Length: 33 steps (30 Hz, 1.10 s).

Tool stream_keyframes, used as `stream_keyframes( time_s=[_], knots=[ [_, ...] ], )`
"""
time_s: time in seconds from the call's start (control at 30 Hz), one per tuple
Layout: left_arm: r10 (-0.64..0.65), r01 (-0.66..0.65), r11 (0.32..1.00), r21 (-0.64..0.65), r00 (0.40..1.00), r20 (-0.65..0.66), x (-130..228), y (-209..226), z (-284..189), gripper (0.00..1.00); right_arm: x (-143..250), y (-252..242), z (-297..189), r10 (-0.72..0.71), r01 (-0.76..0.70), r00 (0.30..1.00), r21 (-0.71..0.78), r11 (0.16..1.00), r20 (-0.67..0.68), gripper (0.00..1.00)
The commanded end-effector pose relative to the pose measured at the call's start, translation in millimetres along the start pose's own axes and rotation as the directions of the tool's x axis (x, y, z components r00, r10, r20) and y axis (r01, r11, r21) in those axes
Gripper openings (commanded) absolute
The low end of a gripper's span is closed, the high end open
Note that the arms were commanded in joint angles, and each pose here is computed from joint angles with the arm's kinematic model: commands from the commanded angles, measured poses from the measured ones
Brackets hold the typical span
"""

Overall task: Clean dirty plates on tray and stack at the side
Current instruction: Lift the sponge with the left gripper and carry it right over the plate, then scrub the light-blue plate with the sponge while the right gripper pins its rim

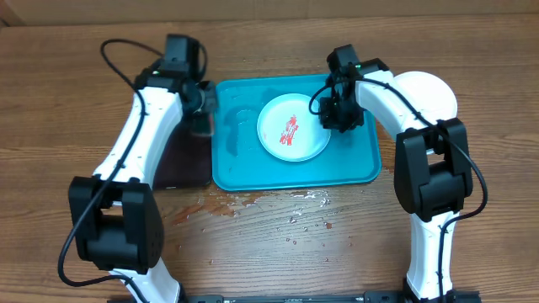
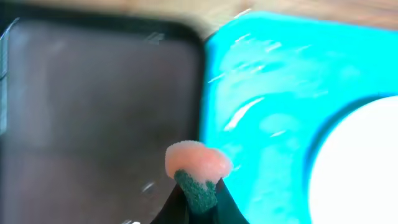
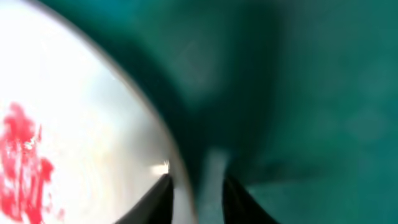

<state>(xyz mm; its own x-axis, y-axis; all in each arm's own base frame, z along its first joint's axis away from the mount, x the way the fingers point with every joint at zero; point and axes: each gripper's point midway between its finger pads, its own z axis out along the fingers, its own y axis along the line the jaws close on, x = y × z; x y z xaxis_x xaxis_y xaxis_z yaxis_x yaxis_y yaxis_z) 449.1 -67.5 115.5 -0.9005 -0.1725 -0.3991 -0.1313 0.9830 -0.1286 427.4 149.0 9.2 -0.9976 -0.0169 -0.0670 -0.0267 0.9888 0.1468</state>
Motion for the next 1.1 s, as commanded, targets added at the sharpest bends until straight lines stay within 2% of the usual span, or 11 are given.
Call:
stream_keyframes(
  time_s=[0.0,0.07,0.5,0.77,1.07],
  knots=[
    [0.042,-0.049,0.990,0.134,0.998,0.054,-10,-48,-14,0.04,5,6,10,-0.004,0.004,1.000,0.002,1.000,-0.016,0.14],
    [0.048,-0.058,0.984,0.167,0.997,0.064,-10,-64,-11,0.05,4,7,10,0.018,-0.018,1.000,0.001,1.000,-0.012,0.04],
    [0.001,0.002,0.972,0.234,1.000,-0.013,19,-123,40,0.04,-7,18,10,0.213,-0.212,0.977,-0.064,0.975,0.014,0.04],
    [0.047,-0.049,0.952,0.301,0.999,0.015,27,-162,63,0.04,-9,26,9,0.209,-0.206,0.978,-0.104,0.973,0.011,0.04],
    [-0.011,0.021,0.946,0.324,0.999,-0.031,37,-170,94,0.04,-5,28,10,0.200,-0.199,0.980,-0.099,0.975,0.000,0.04]
  ],
)
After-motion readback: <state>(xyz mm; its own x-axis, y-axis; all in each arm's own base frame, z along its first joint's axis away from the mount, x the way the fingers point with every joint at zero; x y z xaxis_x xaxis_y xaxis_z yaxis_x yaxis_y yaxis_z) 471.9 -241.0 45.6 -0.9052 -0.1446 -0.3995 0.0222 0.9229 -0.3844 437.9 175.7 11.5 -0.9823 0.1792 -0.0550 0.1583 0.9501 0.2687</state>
